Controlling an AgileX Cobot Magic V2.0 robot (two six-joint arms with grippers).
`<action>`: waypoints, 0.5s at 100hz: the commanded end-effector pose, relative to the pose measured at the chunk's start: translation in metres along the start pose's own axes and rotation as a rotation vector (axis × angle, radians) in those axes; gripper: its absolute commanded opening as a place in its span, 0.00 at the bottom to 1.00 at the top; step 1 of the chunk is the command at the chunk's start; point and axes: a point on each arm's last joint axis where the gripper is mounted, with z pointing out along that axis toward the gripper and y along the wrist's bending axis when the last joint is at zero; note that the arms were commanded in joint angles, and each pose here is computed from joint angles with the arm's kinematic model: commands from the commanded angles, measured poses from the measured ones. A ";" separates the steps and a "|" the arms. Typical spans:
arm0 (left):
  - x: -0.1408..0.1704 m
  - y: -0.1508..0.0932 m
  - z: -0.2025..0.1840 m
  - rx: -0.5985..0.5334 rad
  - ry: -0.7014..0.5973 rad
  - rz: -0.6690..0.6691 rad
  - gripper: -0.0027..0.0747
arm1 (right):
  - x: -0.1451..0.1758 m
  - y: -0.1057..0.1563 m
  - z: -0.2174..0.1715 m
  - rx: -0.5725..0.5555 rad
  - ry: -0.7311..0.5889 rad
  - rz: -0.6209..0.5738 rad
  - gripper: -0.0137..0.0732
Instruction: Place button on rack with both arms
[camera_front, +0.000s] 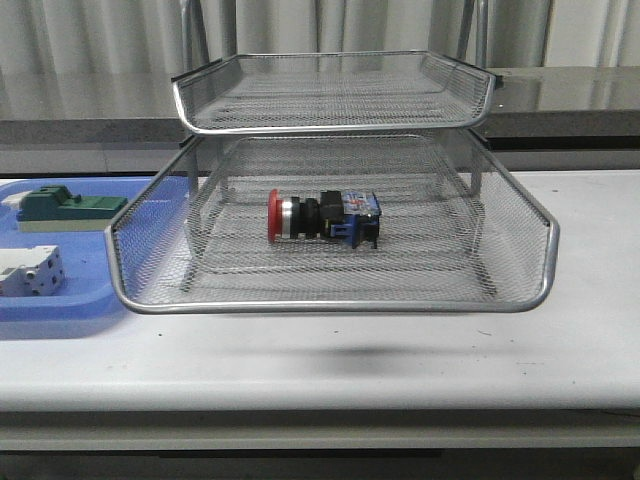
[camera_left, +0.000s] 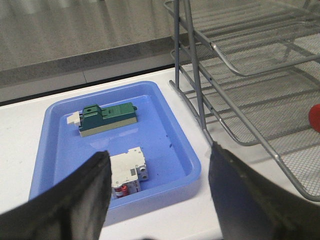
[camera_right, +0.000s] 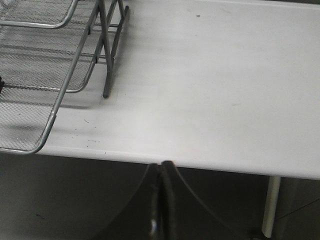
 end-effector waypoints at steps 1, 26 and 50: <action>-0.011 0.005 -0.001 -0.051 -0.133 -0.050 0.58 | -0.013 -0.001 -0.005 0.012 -0.087 -0.007 0.08; -0.009 0.005 -0.001 -0.059 -0.145 -0.053 0.58 | -0.013 -0.001 -0.005 0.012 -0.087 -0.007 0.08; -0.010 0.006 -0.001 -0.062 -0.151 -0.053 0.51 | -0.013 -0.001 -0.005 0.012 -0.087 -0.007 0.08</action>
